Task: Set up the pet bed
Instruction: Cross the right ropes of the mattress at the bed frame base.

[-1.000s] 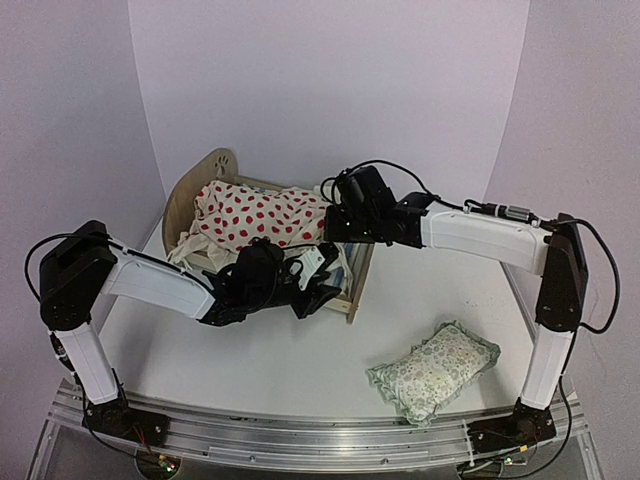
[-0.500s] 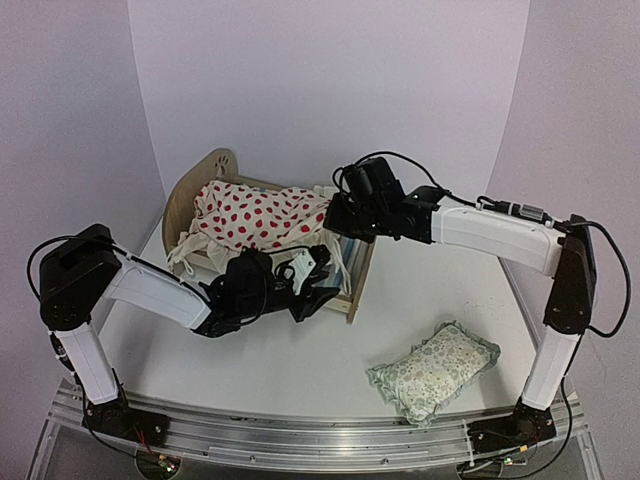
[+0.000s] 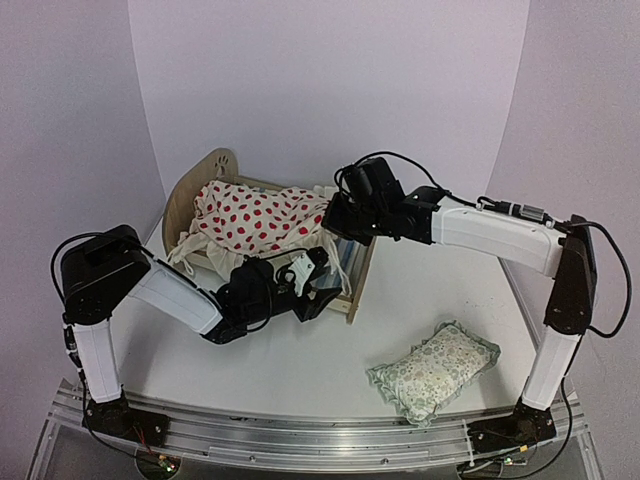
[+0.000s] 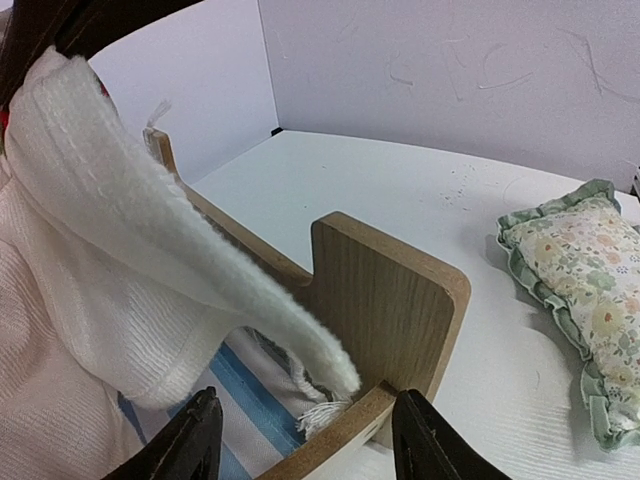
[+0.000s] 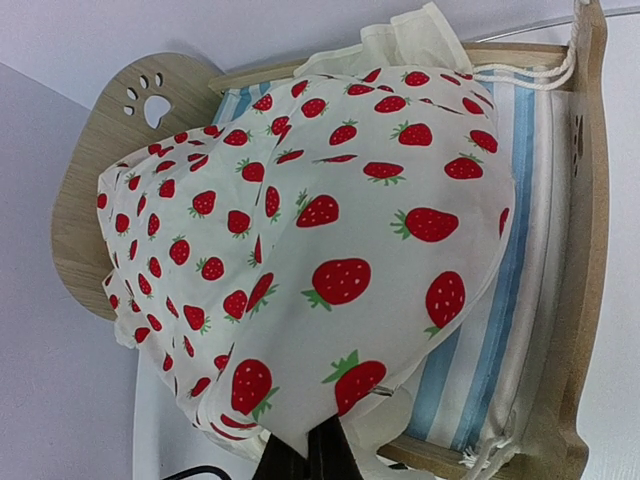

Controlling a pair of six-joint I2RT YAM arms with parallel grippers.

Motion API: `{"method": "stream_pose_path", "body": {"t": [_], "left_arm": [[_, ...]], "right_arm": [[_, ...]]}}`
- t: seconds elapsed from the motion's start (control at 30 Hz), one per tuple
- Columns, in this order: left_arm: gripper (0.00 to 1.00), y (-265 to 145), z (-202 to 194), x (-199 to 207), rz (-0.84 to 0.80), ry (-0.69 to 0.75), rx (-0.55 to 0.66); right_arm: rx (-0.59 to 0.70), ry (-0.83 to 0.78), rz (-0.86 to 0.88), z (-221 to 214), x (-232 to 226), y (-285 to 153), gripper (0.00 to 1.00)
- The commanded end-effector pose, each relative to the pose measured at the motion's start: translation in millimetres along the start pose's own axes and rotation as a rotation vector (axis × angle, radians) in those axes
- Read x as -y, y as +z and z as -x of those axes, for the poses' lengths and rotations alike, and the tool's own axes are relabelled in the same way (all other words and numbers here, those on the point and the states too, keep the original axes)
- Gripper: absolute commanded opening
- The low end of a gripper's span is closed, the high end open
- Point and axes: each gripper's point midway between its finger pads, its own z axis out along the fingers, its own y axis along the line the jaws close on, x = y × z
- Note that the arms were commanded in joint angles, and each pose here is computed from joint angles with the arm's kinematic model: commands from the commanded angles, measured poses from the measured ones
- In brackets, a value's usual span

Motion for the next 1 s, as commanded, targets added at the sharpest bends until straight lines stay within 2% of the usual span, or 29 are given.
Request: {"method": "stream_pose_path", "body": {"t": [0.0,0.4,0.47,0.67,0.97], "left_arm": [[0.58,10.4,31.3,-13.7,0.055,-0.024,0.122],[0.46,28.5,22.4,-13.2,0.039,-0.032,0.131],[0.46,25.5,26.8,-11.1,0.029,-0.042,0.143],[0.62,8.1,51.1,-18.0,0.093,-0.061,0.186],[0.60,-20.9,81.4,-29.0,0.141,-0.085,0.208]], "right_arm": [[0.034,0.032,0.072,16.6,-20.2,-24.8,0.00],[0.051,0.021,0.076,20.7,-19.0,-33.7,0.00],[0.053,0.019,0.075,20.7,-18.6,-33.4,0.00],[0.047,0.032,0.066,15.1,-13.9,-26.0,0.00],[0.045,0.044,0.057,10.2,-8.9,-18.4,0.00]]}}
